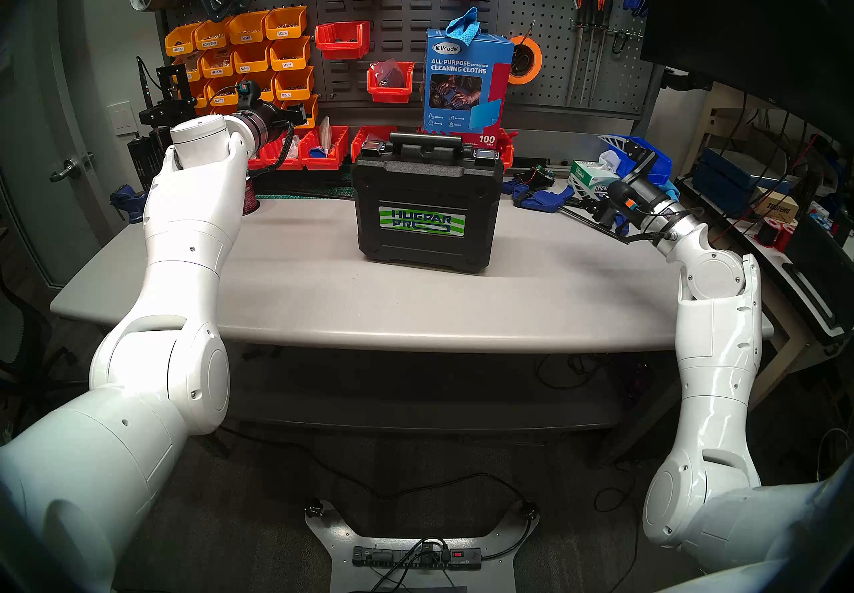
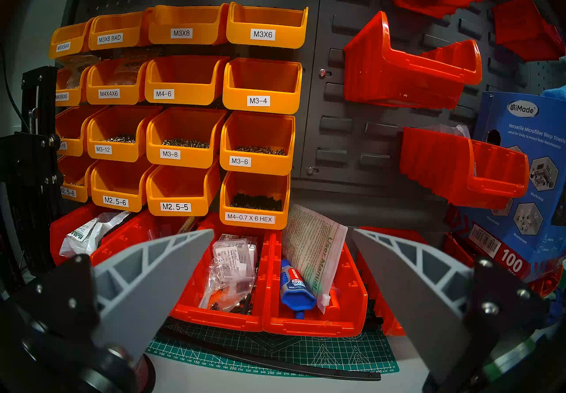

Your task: Open the tool box

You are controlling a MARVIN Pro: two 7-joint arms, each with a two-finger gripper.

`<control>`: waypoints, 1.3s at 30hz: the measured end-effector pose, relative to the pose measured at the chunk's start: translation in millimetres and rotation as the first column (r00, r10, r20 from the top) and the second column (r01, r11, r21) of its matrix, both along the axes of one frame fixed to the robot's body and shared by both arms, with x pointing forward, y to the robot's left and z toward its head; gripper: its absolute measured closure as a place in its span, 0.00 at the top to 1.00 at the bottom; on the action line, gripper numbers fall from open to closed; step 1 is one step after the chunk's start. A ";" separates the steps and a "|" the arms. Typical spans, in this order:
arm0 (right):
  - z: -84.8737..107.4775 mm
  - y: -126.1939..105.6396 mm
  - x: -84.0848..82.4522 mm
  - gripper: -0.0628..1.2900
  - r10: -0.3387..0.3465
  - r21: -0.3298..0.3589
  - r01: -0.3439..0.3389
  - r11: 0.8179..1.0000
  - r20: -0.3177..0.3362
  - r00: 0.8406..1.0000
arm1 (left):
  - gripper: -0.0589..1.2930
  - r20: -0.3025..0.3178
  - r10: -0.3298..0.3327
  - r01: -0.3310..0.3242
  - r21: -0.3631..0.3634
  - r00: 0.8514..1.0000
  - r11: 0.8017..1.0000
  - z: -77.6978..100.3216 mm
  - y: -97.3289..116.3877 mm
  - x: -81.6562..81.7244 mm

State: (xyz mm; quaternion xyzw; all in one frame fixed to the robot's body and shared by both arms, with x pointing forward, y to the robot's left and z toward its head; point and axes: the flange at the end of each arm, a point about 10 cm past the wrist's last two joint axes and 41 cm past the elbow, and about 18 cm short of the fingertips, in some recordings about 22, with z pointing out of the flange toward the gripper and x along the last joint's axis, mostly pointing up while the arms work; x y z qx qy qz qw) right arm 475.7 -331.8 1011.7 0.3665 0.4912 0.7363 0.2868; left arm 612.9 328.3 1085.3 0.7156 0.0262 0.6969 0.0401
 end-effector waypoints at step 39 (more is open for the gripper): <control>69.6 105.3 -6.8 0.95 0.258 -0.136 -0.257 0.957 -0.016 0.966 | 0.96 -0.001 0.001 -0.001 0.000 1.000 1.000 -0.4 0.3 0.0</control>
